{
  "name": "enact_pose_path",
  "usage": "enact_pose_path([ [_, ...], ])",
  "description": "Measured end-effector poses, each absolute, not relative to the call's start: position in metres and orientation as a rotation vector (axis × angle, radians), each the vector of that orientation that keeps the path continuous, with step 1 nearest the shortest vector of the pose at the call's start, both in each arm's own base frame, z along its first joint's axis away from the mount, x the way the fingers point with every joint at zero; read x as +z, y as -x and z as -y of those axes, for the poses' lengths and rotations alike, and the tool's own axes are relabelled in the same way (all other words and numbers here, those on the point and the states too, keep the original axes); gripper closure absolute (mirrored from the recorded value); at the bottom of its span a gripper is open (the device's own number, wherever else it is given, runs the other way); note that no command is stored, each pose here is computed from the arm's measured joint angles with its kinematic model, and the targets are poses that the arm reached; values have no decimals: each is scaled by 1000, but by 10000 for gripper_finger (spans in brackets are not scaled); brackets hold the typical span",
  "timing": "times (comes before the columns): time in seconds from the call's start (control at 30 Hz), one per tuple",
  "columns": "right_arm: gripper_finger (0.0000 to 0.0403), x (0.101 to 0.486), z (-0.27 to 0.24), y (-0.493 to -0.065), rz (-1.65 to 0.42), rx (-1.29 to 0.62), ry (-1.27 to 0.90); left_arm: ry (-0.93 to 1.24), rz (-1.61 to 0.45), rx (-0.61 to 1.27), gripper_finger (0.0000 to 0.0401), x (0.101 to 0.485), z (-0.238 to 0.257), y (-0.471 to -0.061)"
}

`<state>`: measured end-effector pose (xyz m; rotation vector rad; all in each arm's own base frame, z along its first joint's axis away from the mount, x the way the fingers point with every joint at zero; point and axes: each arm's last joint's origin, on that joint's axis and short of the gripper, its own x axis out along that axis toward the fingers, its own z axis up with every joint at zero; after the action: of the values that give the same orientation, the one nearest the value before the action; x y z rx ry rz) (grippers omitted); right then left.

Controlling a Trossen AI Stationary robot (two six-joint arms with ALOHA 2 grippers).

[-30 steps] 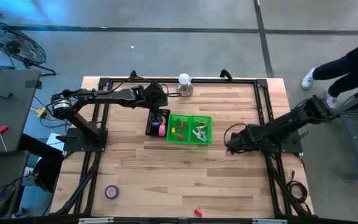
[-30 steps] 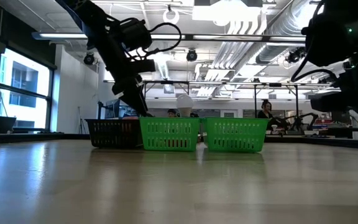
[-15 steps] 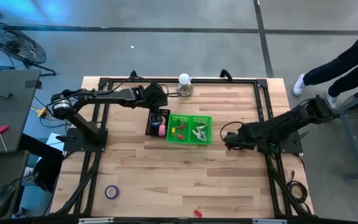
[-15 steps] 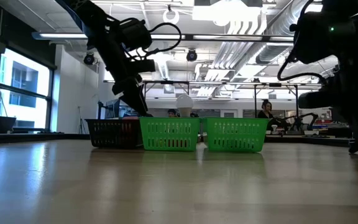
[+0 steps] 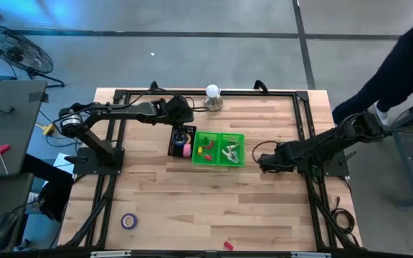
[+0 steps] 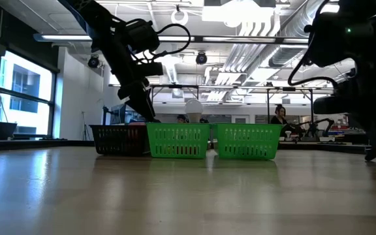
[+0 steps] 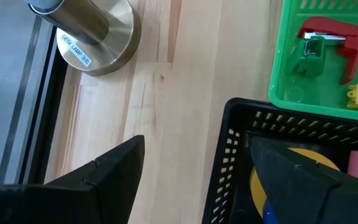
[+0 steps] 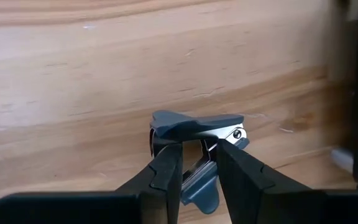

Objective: Pick and place Stapler, Stapler remover, tape
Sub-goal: Put the black staple remover into the right green bin

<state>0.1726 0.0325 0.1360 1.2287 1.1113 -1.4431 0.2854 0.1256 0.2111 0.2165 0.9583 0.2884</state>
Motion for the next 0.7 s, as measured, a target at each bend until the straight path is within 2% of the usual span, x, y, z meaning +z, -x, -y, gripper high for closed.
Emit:
enact_pose_path([
  [0.27, 321, 136, -33, -173, -1129, -1417, -1224, -216, -958, 288, 113, 211, -126, -285],
  [0.5, 389, 136, -33, -171, -1160, -1417, -1192, -216, -958, 287, 113, 211, -125, -285],
  [0.7, 398, 136, -33, -171, -1175, -1402, -1179, -215, -958, 287, 113, 211, -125, -285],
])
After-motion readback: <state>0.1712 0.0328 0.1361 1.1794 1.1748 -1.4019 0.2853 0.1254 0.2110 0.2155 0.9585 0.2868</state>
